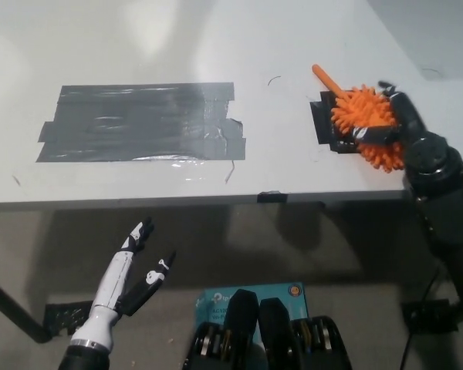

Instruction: A person hands an oraange duster to the robot and the robot grabs it with its right hand and places it on the black marked spot infron tof it on the desk

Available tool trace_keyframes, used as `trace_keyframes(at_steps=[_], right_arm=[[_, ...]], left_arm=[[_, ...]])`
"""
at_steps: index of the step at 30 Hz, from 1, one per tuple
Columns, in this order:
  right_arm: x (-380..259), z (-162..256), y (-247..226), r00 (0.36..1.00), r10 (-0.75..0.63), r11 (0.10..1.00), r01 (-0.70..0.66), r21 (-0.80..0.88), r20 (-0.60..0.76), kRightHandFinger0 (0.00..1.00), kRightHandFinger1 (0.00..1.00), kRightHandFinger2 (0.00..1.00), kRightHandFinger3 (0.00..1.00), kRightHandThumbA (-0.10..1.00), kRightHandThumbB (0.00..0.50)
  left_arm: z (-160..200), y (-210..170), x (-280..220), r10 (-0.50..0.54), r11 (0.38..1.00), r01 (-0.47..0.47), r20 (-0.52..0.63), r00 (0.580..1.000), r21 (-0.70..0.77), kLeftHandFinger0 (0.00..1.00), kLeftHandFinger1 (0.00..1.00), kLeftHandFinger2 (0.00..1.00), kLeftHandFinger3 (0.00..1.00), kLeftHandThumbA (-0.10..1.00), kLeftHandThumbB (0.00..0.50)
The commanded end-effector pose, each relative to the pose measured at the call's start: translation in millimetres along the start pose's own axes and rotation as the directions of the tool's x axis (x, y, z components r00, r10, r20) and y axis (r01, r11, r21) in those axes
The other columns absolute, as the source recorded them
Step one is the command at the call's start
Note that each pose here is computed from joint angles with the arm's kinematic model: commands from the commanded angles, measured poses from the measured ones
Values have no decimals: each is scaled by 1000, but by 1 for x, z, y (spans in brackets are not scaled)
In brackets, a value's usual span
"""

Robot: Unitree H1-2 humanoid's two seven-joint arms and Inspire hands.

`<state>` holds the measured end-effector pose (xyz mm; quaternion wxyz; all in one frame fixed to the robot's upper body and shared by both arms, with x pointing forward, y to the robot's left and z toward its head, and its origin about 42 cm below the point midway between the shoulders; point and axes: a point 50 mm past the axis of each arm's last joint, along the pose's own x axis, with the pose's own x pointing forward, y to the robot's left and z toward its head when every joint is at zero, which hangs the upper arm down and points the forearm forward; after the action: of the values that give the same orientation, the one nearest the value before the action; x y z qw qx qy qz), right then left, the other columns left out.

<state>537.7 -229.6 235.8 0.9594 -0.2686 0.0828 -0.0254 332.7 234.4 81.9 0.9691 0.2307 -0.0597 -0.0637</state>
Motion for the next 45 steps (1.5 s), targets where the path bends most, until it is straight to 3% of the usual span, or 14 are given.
trace_keyframes(at_steps=[1,3,4,6,9,10,12,16,20,22,28,32,42,45], right_arm=[[-19,60,-49,927,-268,963,247,111,263,1000,1000,1000,1000,736,351],[-36,78,-68,865,-348,937,302,178,362,1000,1000,1000,1000,792,332],[-56,95,-87,791,-420,906,332,264,445,1000,1000,1000,1000,845,339],[-72,109,-103,737,-461,886,352,302,494,1000,1000,1000,1000,989,376],[-107,132,-130,627,-509,860,350,371,590,1000,1000,1000,1000,1000,409],[-137,144,-142,546,-526,850,354,390,652,1000,1000,1000,1000,1000,417],[-168,150,-146,475,-530,845,365,391,702,1000,1000,1000,1000,1000,405],[-210,137,-136,374,-528,841,358,407,763,1000,1000,1000,1000,1000,402],[-238,116,-118,349,-472,877,285,388,810,1000,1000,1000,1000,1000,376],[-258,96,-103,357,-411,908,241,343,839,1000,1000,1000,1000,1000,342],[-275,24,-51,568,-180,983,77,166,803,1000,1000,1000,1000,1000,274],[-260,-6,-29,659,-110,990,5,142,744,1000,1000,1000,1000,1000,280],[-223,-57,20,790,69,982,-161,97,609,1000,1000,1000,1000,1000,240],[-211,-74,34,829,127,976,-203,81,545,1000,1000,1000,1000,1000,248]], left_arm=[[11,10,10,8,1000,-8,52,999,14,1000,1000,1000,1000,774,76],[11,10,12,9,1000,-10,53,999,11,1000,1000,1000,1000,777,78],[11,10,12,10,1000,-11,50,999,11,1000,1000,1000,1000,786,82],[11,10,13,13,1000,-14,50,999,14,1000,1000,1000,1000,788,80],[10,11,14,14,1000,-15,48,999,14,1000,1000,1000,1000,784,74],[10,11,15,14,1000,-15,48,999,14,1000,1000,1000,1000,788,81],[10,11,15,15,1000,-16,48,999,16,1000,1000,1000,1000,797,85],[8,12,14,13,1000,-14,43,999,13,1000,1000,1000,1000,797,77],[10,11,18,9,1000,-9,44,999,15,1000,1000,1000,1000,798,82],[9,10,17,6,1000,-7,41,999,14,1000,1000,1000,1000,798,76],[-3,-5,0,-8,1000,8,10,1000,3,1000,1000,1000,1000,821,91],[-5,-5,-2,-6,1000,6,3,1000,2,1000,1000,1000,1000,778,70],[-2,-1,4,-4,1000,4,8,1000,3,1000,1000,1000,1000,748,56],[-1,-3,6,-2,1000,2,5,1000,7,1000,1000,1000,1000,773,85]])
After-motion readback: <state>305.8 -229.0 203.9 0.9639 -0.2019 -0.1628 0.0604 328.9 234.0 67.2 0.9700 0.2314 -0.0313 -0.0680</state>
